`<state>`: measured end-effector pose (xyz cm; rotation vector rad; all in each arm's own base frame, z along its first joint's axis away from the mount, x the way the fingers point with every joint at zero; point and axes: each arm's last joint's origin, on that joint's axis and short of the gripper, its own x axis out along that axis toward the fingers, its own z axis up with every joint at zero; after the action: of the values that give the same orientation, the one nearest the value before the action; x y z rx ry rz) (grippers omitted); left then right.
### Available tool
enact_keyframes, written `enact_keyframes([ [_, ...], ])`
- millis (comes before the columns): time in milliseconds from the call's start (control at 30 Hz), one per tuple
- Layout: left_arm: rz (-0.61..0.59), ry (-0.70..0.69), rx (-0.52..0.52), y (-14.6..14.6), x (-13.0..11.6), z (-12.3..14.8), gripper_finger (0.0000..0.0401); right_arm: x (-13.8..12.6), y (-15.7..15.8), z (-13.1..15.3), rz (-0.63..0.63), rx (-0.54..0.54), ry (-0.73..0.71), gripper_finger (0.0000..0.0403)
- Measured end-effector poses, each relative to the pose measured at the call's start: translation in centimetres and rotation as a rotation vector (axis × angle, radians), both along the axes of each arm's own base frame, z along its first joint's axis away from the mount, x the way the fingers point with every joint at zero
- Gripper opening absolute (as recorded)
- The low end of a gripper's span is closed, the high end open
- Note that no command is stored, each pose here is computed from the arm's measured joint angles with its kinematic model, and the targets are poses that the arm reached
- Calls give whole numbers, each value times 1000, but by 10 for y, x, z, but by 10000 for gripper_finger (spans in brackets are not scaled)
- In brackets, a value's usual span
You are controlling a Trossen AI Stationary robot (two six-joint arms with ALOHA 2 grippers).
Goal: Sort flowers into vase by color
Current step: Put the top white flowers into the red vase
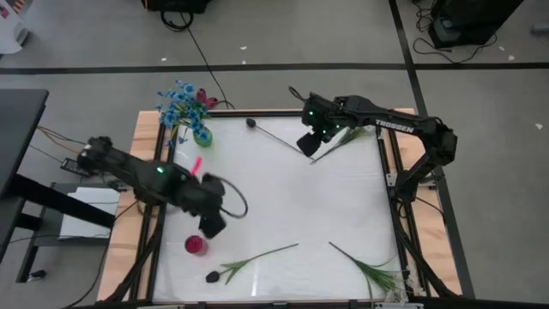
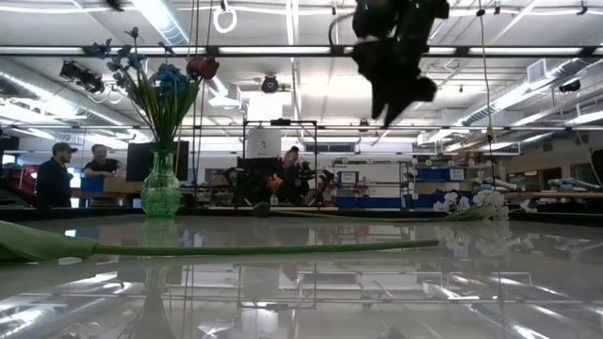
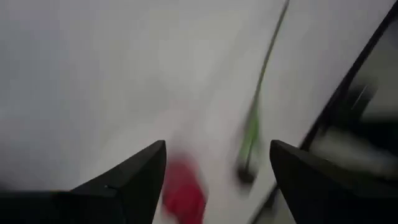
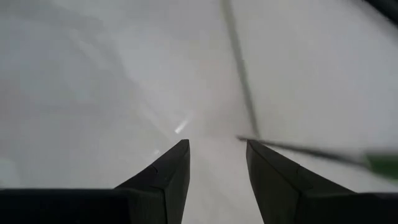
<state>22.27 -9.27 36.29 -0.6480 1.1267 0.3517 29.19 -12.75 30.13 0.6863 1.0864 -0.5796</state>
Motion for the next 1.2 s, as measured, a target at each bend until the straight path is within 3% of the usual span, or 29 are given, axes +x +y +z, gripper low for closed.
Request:
enact_keyframes([
  [167,257,-361,173,19,4,26,281,-23,-16,-47,-223,70,144,166],
  [267,333,-456,232,26,8,33,281,-38,-24,-72,-364,114,202,166],
  [633,225,-433,293,53,-1,42,281,-83,-56,-122,-983,189,190,166],
  [867,123,-436,335,79,-19,54,281,-100,-62,-132,-1181,180,216,166],
  [1100,38,-428,368,91,-27,58,281,-103,-76,-138,-1324,176,71,166],
  [1200,30,-420,361,94,-27,57,281,-109,-76,-144,-1385,189,75,166],
])
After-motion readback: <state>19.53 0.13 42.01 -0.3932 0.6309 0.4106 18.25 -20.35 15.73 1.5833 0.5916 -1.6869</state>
